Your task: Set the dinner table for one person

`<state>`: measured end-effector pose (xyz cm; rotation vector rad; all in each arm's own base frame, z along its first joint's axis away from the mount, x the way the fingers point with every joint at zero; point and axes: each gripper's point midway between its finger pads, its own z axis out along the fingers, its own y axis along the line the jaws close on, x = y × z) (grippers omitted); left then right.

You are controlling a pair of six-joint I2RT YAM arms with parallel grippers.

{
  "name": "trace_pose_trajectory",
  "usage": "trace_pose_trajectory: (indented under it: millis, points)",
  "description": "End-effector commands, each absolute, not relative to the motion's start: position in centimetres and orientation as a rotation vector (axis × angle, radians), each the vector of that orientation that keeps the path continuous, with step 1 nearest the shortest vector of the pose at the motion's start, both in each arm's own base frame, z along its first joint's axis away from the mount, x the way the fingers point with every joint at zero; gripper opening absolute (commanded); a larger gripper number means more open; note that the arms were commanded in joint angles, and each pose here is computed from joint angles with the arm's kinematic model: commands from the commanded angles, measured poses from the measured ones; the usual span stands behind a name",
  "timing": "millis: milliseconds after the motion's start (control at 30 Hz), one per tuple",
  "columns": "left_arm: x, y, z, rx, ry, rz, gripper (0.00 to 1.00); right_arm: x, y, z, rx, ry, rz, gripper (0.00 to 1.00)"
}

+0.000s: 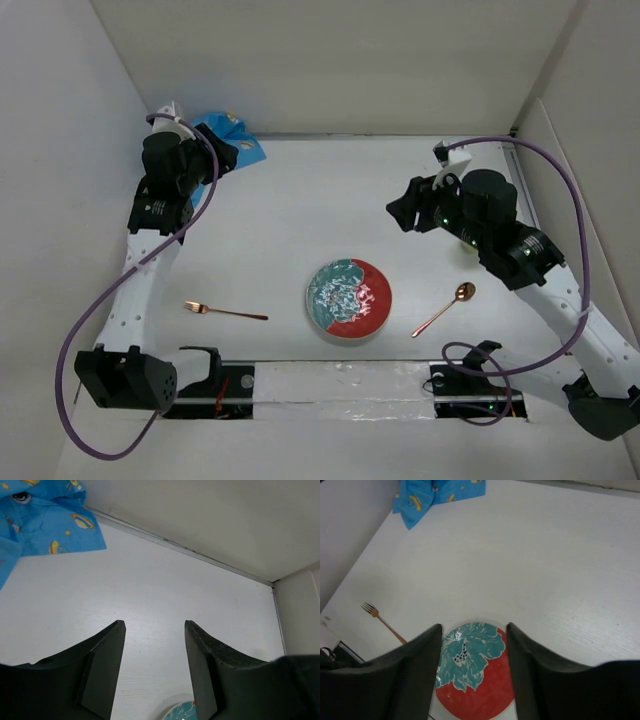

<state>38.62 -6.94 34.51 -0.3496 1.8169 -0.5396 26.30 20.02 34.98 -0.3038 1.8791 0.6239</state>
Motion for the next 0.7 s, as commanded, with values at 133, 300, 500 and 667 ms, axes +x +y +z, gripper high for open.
trace_pose_trajectory:
  millis: [133, 300, 500, 667]
  points:
    - [40.0, -1.8, 33.4, -0.554, 1.796, -0.269, 0.36, 27.0, 19.9, 35.2, -0.305, 1.859, 0.654, 0.0]
    - [42.3, 3.8, 30.6, -0.728, 1.85, -0.142, 0.0, 27.4, 19.6, 34.5, -0.299, 1.871, 0.647, 0.0]
    - [44.3, 11.2, 22.3, -0.998, 1.957, -0.114, 0.3, 27.4, 19.2, 34.1, -0.291, 1.865, 0.639, 0.0]
    - [45.4, 13.8, 15.7, -1.074, 2.077, -0.032, 0.5, 27.6, 19.2, 33.4, -0.294, 1.883, 0.637, 0.0]
